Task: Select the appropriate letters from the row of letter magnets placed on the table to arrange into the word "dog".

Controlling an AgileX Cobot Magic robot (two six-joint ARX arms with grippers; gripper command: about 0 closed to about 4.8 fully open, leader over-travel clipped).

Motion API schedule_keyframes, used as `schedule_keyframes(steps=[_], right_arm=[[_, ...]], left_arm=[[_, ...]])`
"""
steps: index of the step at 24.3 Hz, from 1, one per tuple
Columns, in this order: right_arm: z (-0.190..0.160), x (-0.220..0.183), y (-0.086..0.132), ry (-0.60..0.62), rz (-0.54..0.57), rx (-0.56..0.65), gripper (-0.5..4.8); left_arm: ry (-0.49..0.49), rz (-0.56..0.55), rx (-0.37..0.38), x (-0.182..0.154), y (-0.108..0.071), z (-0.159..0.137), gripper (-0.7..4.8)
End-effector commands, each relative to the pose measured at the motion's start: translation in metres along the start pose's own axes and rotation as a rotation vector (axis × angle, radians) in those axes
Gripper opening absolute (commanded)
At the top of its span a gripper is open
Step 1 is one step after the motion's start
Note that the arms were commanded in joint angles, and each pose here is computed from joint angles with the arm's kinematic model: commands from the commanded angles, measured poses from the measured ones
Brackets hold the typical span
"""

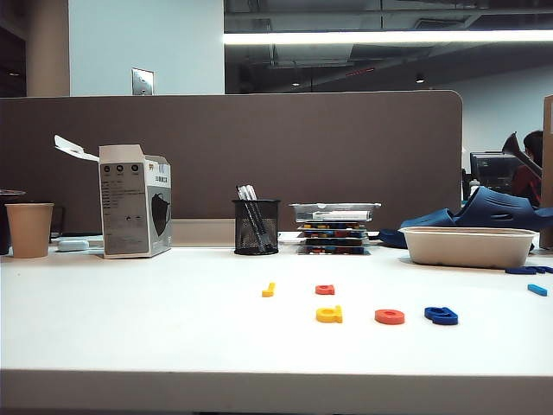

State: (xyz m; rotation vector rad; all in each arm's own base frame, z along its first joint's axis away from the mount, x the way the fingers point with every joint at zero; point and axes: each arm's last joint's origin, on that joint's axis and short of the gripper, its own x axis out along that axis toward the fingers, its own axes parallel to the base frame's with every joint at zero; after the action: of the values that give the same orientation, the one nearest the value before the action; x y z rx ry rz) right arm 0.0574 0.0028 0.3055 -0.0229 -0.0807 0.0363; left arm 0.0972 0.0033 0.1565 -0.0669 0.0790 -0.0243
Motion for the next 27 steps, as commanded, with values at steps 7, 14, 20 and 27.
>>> schedule_keyframes(steps=[7,14,20,27], right_arm=[[-0.051,0.001,0.002,-0.045,0.01,0.056,-0.08],[-0.073,0.012,0.003,-0.074,0.023,0.058,-0.08],[-0.098,0.022,0.004,-0.118,0.023,0.056,-0.08],[-0.116,0.026,0.004,-0.118,0.024,0.045,-0.08]], left_arm=[[-0.018,-0.005,-0.001,0.0,0.0,0.003,-0.05],[-0.018,-0.005,-0.001,0.0,0.0,0.003,-0.05],[-0.018,-0.005,-0.001,0.0,0.0,0.003,-0.05],[-0.018,-0.005,-0.001,0.0,0.0,0.003,-0.05]])
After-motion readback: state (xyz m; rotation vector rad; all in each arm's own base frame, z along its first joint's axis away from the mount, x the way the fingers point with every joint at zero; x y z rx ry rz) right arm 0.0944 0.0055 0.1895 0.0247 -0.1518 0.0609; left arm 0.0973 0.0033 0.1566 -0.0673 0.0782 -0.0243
